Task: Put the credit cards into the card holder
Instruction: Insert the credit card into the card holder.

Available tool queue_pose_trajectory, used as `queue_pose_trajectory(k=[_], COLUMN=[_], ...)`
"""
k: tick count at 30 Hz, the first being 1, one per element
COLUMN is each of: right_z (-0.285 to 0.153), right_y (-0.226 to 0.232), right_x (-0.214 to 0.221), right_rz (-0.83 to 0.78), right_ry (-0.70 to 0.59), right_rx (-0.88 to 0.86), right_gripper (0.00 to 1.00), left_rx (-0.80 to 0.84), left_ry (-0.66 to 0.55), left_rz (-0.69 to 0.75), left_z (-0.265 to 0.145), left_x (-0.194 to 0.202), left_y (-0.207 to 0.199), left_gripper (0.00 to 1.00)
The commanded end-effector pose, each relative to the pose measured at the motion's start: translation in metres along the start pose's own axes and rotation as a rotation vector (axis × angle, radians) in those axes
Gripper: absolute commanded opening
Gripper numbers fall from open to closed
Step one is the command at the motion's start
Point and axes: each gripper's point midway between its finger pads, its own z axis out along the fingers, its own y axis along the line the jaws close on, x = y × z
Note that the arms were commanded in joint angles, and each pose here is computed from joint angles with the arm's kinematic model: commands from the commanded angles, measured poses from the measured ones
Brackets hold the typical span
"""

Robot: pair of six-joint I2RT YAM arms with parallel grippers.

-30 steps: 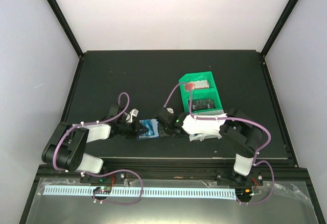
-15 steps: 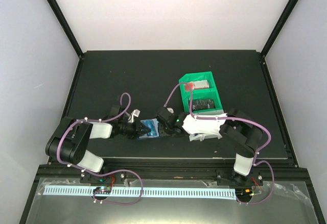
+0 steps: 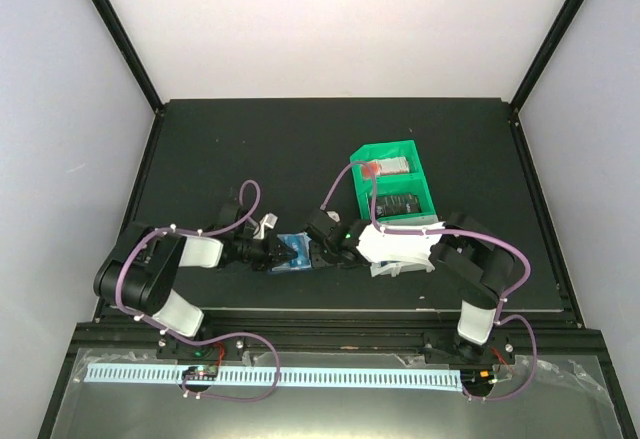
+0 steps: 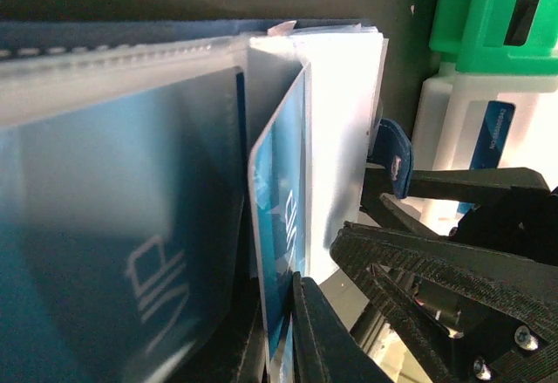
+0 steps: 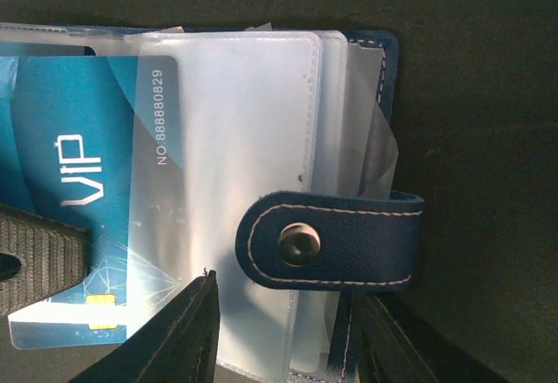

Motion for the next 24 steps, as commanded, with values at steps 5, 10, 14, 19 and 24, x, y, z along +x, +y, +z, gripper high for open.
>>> queue_pose_trajectory(k=[5, 10, 14, 19, 24], right_z=[0.009, 0.004, 0.004, 0.005, 0.004], right_y=[-0.002, -0.001, 0.002, 0.002, 0.002], right_x=[0.006, 0.002, 0.003, 0.005, 0.005], right_rz=[-0.002, 0.001, 0.001, 0.007, 0.001], right_ry=[0.024, -0.003, -0.003, -0.005, -0.012], right_rx=[0.001, -0.018, -0.036, -0.052, -0.056], right_gripper=[0.44, 0.44, 0.44, 0.43, 0.43], left_rx=[-0.096, -0.16, -0.234, -0.345, -0.409], left_ry=[-0.011, -0.024, -0.06, -0.073, -0.109], left_rz=[0.098, 0.153, 0.201, 0.202, 0.221], left_z=[0.0, -0.007, -0.017, -0.024, -0.03], left_x=[-0.005, -0.006, -0.007, -0.006, -0.009], left_y=[0.006, 0.001, -0.004, 0.005, 0.008], left_gripper=[0.17, 0.3, 0.47, 0.56, 0.57])
